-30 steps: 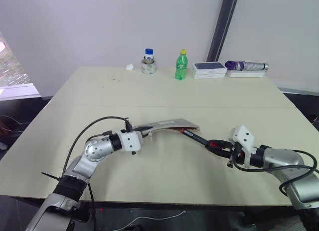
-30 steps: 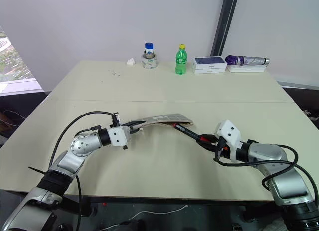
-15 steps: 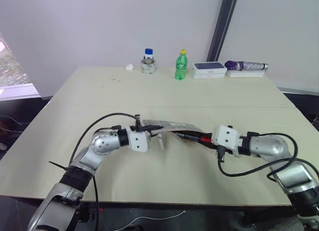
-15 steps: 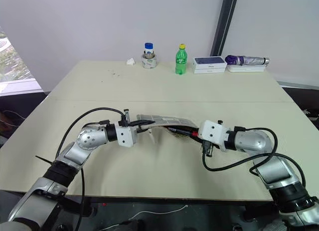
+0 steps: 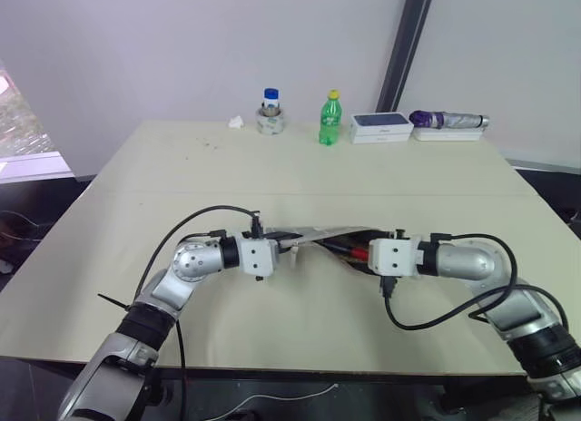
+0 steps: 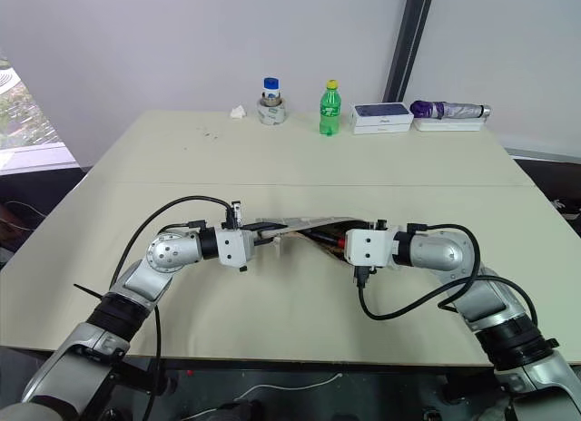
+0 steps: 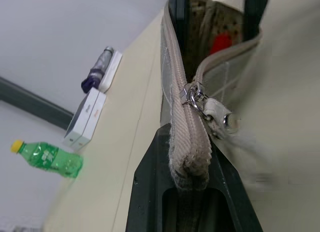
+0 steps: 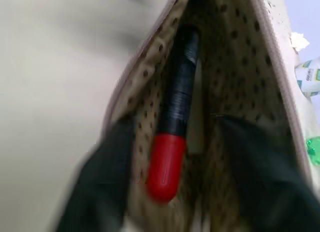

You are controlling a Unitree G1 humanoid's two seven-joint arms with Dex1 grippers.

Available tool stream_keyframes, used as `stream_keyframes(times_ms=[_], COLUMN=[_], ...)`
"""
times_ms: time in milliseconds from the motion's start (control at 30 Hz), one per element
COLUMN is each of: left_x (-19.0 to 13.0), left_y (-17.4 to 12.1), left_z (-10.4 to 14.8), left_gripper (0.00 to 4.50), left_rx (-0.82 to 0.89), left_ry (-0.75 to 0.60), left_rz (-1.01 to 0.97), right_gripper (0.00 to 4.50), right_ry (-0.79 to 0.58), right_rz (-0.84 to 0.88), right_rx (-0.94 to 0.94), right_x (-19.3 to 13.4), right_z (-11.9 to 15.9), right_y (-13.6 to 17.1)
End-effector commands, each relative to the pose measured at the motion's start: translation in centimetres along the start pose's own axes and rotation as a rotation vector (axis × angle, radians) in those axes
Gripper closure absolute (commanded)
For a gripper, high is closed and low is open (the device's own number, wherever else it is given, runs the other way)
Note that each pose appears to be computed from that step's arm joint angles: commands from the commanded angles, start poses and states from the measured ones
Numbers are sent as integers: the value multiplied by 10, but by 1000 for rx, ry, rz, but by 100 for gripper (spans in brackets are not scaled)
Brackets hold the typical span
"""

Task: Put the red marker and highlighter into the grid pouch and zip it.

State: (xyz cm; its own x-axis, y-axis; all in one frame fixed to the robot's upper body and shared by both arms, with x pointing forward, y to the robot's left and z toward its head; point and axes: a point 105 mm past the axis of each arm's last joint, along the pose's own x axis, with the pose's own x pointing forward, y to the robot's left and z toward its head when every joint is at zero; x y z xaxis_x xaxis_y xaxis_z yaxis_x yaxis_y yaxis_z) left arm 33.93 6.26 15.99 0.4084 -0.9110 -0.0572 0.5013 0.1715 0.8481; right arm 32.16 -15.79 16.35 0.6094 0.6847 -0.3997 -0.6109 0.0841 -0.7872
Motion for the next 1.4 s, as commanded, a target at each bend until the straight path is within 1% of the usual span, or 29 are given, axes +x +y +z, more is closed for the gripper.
stream_keyframes(times_ms=[33,100,167,267,300,367,400,433,467,533,567,600,667,733,800,900,967,1067,1267,1367,1400], left_x=[-9,-10,-9,-6,-5,-1,1,3,5,9,10,11,13,14,14,14,13,13,13,13,13], left_y=[15,15,14,14,15,17,16,15,14,13,12,10,8,8,9,12,13,11,10,9,10], left_z=[1,0,0,-5,-6,-4,-3,0,2,6,8,10,14,17,18,17,16,16,18,18,18], left_gripper=[450,450,450,450,450,450,450,450,450,450,450,450,450,450,450,450,450,450,450,450,450], left_rx=[8,0,-3,-21,-25,-33,-29,-10,-1,17,27,46,114,178,216,216,211,202,181,178,179], left_ry=[6,9,14,35,42,38,33,29,26,22,22,19,19,23,28,34,39,42,44,45,45], left_rz=[80,93,102,123,132,147,147,143,142,146,148,140,119,102,97,109,117,122,136,137,138], right_gripper=[17,17,17,17,17,17,17,17,17,17,17,17,17,17,17,17,17,17,17,17,17], right_ry=[-52,-112,-180,-240,-250,-270,-269,-292,-295,-254,-198,-164,-192,-176,-181,-257,-318,-368,-424,-410,-424], right_rz=[-69,-125,-169,-129,-98,23,59,70,47,-26,-89,-109,-144,-234,-284,-265,-204,-137,-84,-110,-109], right_rx=[48,116,232,373,449,611,658,718,767,869,872,841,862,874,900,943,925,922,917,921,933], right_x=[-28,-43,-53,-56,-54,-41,-36,-31,-25,-11,-1,6,18,29,37,46,49,52,58,64,66], right_z=[17,30,41,57,60,69,73,76,74,57,43,37,37,23,17,27,43,56,71,68,70], right_y=[-17,-23,-28,-20,-13,18,31,42,47,57,61,66,65,53,45,39,41,43,42,37,34])
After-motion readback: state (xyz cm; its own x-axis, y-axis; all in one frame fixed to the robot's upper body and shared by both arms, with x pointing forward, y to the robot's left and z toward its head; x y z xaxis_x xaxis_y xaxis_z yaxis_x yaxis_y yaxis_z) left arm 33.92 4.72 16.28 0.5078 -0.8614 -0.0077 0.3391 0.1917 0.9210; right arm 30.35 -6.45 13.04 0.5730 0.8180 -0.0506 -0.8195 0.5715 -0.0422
